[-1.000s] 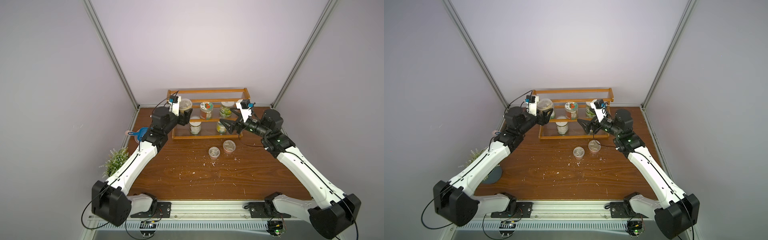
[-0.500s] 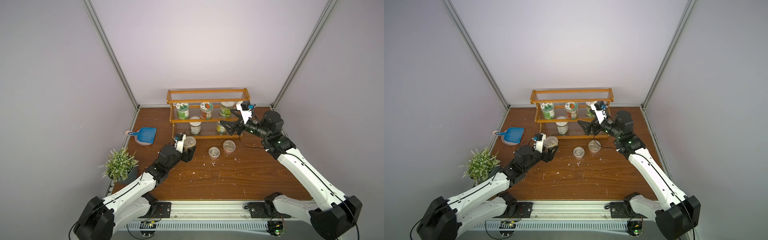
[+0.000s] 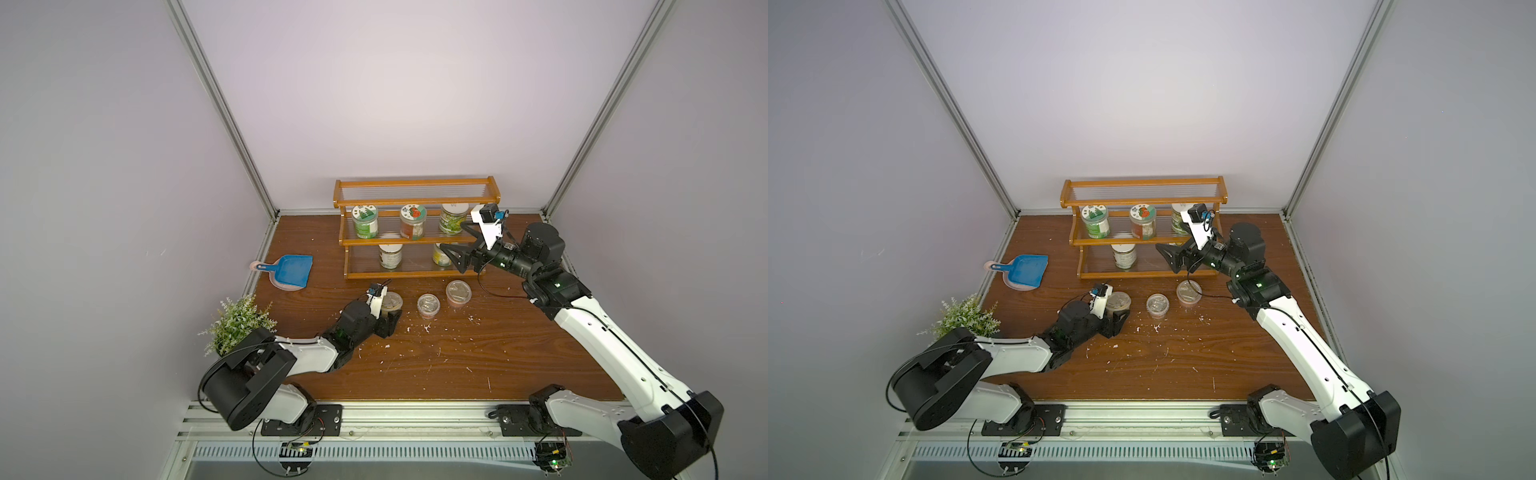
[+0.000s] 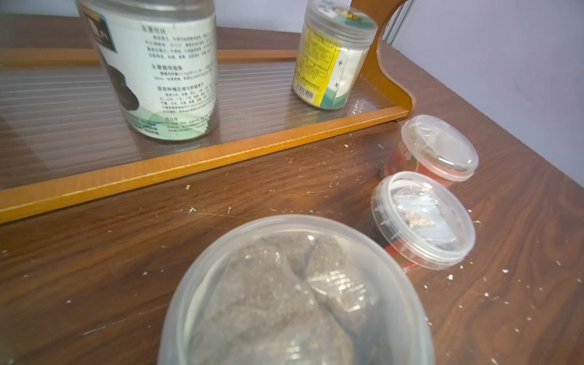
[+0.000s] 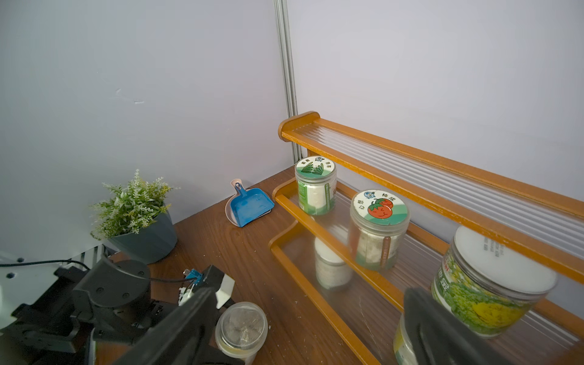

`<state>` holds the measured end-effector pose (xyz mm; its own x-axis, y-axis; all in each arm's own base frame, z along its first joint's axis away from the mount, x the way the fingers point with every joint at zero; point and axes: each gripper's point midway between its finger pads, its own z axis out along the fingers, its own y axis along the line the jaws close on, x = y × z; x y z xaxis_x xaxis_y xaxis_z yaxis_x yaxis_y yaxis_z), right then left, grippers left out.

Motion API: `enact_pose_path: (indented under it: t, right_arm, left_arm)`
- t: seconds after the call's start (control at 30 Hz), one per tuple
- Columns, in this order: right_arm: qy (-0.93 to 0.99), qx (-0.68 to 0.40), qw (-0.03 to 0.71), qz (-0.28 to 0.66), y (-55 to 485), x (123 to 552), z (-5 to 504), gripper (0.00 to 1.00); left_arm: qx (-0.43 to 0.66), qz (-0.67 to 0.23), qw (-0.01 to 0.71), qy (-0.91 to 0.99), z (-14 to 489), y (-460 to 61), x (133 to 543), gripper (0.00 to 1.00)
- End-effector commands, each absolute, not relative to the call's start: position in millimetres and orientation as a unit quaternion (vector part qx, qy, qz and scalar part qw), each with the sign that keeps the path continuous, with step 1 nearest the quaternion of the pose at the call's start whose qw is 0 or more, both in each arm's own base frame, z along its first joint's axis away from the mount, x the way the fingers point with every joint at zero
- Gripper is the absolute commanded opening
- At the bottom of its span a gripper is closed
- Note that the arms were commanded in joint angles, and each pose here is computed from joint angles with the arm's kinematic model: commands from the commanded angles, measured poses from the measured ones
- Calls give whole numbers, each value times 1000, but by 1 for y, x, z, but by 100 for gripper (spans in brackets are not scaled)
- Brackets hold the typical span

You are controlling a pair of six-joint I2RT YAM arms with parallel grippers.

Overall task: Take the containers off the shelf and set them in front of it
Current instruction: Place the container at the center of the board.

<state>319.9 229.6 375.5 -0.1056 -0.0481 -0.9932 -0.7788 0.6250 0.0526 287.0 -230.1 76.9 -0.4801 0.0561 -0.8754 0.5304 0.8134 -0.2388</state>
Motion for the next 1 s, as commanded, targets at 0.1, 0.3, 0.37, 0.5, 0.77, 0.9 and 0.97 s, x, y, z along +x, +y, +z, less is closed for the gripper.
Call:
enact_pose_path:
  t: [0.1, 0.3, 0.37, 0.5, 0.77, 0.9, 0.97]
  right_arm:
    - [660, -308, 618, 295, 223, 315, 391, 99]
    - [664, -305, 620, 286, 220, 316, 389, 99]
    - [664, -306, 621, 284, 220, 317, 388, 99]
    - [666, -306, 619, 283, 220, 318, 386, 99]
    - [668, -305, 619, 279, 218, 319, 383, 99]
    - [668, -304, 619, 279, 217, 319, 383, 99]
    - [669, -304, 618, 280, 217, 320, 382, 99]
  left_arm:
    - [202, -255, 508, 798, 89, -250, 303, 69]
    - [211, -255, 502, 799, 79, -262, 313, 71]
    - [218, -250, 500, 800, 75, -264, 316, 72]
    - [227, -248, 492, 803, 66, -270, 322, 74]
    - [224, -242, 479, 814, 54, -262, 329, 82]
    - [219, -240, 473, 819, 50, -253, 326, 91]
    - [221, -234, 470, 822, 48, -250, 323, 94]
